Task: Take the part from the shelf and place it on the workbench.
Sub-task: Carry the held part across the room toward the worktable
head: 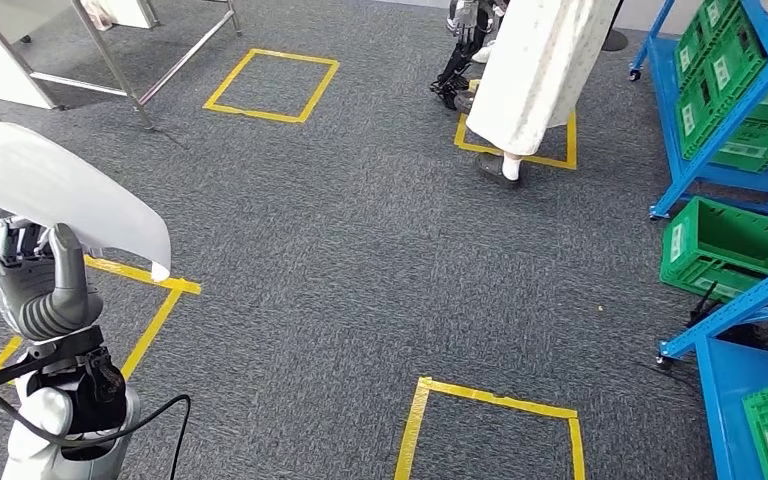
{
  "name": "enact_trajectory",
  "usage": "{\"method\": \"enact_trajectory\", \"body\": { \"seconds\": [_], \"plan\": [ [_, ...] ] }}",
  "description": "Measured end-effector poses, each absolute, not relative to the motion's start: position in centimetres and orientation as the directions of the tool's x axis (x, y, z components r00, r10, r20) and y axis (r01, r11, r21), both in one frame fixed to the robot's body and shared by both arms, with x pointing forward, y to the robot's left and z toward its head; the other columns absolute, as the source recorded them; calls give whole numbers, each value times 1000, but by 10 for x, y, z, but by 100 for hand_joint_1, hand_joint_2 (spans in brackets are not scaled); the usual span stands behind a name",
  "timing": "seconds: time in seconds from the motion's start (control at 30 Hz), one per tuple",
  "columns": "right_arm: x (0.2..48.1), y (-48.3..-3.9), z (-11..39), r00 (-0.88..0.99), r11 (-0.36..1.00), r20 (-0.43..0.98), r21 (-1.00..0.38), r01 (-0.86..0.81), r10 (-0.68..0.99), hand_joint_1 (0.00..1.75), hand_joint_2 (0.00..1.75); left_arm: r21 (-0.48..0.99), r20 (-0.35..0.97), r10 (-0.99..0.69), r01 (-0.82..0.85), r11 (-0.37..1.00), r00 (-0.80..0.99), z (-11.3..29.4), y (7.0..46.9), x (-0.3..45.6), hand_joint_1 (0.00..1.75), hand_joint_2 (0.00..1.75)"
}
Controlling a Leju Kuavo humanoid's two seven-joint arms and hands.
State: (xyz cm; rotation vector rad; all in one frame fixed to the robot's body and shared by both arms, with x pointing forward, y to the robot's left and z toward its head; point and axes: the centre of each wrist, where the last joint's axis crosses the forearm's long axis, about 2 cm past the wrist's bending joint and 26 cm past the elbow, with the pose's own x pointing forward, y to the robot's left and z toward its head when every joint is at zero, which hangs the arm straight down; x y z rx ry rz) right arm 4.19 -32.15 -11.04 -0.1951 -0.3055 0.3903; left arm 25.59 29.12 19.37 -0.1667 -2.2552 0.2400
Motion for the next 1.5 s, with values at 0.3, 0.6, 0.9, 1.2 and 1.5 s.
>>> {"method": "enact_trajectory", "body": {
  "seconds": [0.3, 0.6, 0.9, 1.2, 1.5],
  "plan": [
    [44, -323, -110, 873, 900, 253, -249, -358, 417, 0, 0, -223, 744, 185, 22, 975, -642, 193, 296, 253, 175, 175],
    [52, -320, -109, 866, 899, 266, -245, -364, 423, 0, 0, -222, 734, 181, 21, 975, -654, 197, 296, 252, 175, 175],
    [51, -326, -109, 867, 893, 252, -257, -369, 430, 0, 0, -227, 736, 180, 13, 974, -652, 196, 293, 250, 175, 175],
    [57, -326, -108, 861, 890, 259, -262, -372, 437, 0, 0, -224, 739, 173, 5, 975, -652, 195, 295, 249, 175, 175],
    [56, -324, -109, 855, 884, 256, -261, -387, 450, 0, 0, -215, 738, 164, 1, 977, -655, 196, 295, 249, 175, 175]
  ]
}}
